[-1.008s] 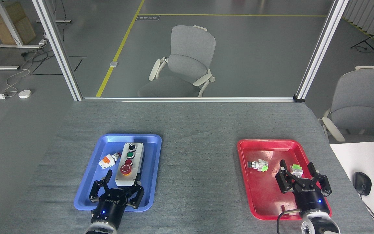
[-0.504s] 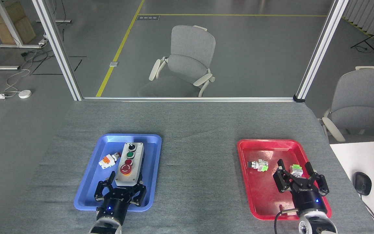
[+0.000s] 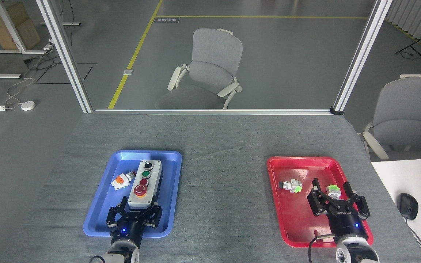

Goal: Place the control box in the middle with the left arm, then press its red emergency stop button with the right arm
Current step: 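Close the left gripper on the control box's near end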

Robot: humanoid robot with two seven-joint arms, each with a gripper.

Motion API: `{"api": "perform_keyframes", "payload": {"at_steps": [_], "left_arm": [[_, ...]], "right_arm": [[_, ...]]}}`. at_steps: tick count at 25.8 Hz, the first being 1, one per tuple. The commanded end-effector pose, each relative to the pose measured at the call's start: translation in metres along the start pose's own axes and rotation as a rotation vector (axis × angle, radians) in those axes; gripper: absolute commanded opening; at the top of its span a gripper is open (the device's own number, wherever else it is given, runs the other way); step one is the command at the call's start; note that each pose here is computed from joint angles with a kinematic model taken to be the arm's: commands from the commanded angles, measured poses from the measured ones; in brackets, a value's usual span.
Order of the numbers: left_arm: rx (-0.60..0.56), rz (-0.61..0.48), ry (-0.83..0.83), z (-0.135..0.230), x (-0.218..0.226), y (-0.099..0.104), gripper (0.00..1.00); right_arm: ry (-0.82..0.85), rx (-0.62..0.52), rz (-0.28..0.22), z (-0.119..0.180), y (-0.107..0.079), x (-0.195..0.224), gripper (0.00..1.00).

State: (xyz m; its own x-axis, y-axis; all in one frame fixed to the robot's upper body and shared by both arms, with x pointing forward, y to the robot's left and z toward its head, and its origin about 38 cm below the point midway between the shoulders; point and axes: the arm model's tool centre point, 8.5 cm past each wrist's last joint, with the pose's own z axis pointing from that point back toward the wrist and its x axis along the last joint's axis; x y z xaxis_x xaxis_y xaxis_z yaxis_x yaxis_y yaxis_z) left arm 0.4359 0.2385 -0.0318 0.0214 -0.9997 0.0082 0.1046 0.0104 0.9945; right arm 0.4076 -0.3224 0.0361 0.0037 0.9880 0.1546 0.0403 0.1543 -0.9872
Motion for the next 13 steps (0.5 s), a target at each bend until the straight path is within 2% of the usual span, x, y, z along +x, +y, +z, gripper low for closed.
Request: {"api": "perform_keyframes", "payload": {"at_steps": [1, 6, 10, 12, 13], "left_arm": [[0.014, 0.001, 0.019, -0.010, -0.003, 0.006, 0.99], [-0.010, 0.012, 0.024, -0.017, 0.003, 0.004, 0.98], [-0.029, 0.029, 0.021, -0.017, 0.002, -0.002, 0.53], [-0.054, 0.056, 0.026, -0.015, 0.004, -0.010, 0.42], [-0.056, 0.064, 0.029, -0.015, 0.005, -0.011, 0.41]], "right_arm": [[-0.001, -0.001, 0.003, 0.000, -0.001, -0.001, 0.99], [0.002, 0.000, 0.005, 0.000, 0.000, -0.002, 0.99], [0.003, -0.002, 0.004, 0.000, -0.001, -0.002, 0.99], [0.003, -0.002, 0.004, 0.000, -0.001, -0.002, 0.99], [0.003, -0.002, 0.004, 0.000, -0.001, -0.002, 0.99]]}}
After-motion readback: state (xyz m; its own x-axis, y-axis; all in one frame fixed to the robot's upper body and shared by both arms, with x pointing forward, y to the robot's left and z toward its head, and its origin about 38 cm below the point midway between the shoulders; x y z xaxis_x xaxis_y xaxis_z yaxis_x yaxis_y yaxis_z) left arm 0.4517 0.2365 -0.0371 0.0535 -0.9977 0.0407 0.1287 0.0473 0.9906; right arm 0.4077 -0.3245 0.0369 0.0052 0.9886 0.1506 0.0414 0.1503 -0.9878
